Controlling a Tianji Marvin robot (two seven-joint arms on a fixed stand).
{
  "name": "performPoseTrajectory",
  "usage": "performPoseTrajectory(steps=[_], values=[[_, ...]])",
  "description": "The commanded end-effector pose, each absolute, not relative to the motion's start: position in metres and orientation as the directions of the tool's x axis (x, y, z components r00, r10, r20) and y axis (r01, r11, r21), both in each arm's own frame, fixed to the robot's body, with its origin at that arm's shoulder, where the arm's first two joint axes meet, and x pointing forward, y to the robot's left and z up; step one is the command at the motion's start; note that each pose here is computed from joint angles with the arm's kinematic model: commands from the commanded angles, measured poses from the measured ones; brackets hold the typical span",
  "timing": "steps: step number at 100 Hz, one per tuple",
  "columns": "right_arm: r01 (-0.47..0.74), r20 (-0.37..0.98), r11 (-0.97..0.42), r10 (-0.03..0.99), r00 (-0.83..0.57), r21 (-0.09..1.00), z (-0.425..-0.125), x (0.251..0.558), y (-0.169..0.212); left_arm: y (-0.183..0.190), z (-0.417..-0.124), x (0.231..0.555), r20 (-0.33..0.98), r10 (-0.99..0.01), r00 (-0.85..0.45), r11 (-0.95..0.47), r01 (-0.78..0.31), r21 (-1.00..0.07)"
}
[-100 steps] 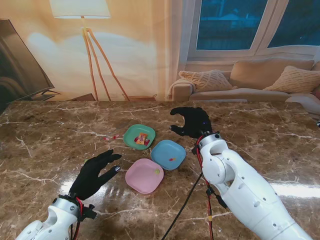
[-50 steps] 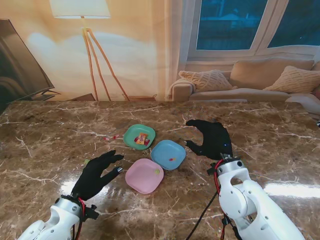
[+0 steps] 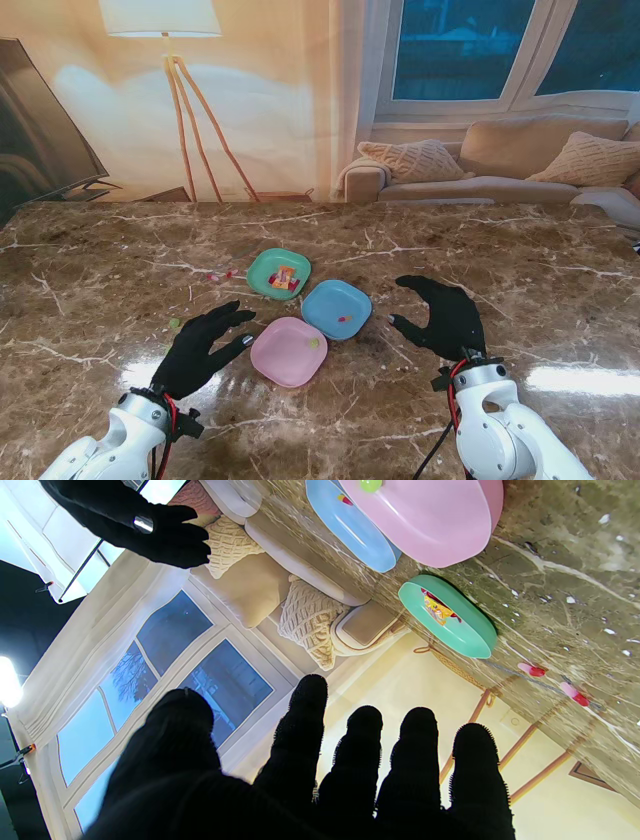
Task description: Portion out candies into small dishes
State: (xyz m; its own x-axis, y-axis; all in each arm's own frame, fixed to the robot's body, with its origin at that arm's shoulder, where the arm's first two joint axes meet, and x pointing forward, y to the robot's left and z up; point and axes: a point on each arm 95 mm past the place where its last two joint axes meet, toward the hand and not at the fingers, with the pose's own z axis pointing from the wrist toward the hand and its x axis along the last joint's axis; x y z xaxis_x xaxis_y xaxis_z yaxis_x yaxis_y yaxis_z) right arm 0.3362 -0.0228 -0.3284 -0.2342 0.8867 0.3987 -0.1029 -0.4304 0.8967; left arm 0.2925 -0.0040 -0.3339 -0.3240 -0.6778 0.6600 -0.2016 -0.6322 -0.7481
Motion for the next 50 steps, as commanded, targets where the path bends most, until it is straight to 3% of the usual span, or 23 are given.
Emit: performPoseTrajectory(steps=[1, 32, 50], values=[[-0.058, 0.412, -0.431, 0.889, -0.202, 0.901, -0.347, 0.329, -0.025, -0.005, -0.338, 0.291, 0.664, -0.678, -0.316, -0.631, -0.215, -0.746], [-0.076, 0.434, -0.453, 0.881, -0.188, 0.888, -0.353, 0.326, -0.025, -0.013, -0.339, 0.3, 0.675, -0.666, -0.317, -0.632, -0.24, -0.736], [-0.087, 0.447, -0.468, 0.874, -0.188, 0.879, -0.354, 0.324, -0.024, -0.007, -0.316, 0.313, 0.638, -0.695, -0.332, -0.596, -0.231, -0.769]])
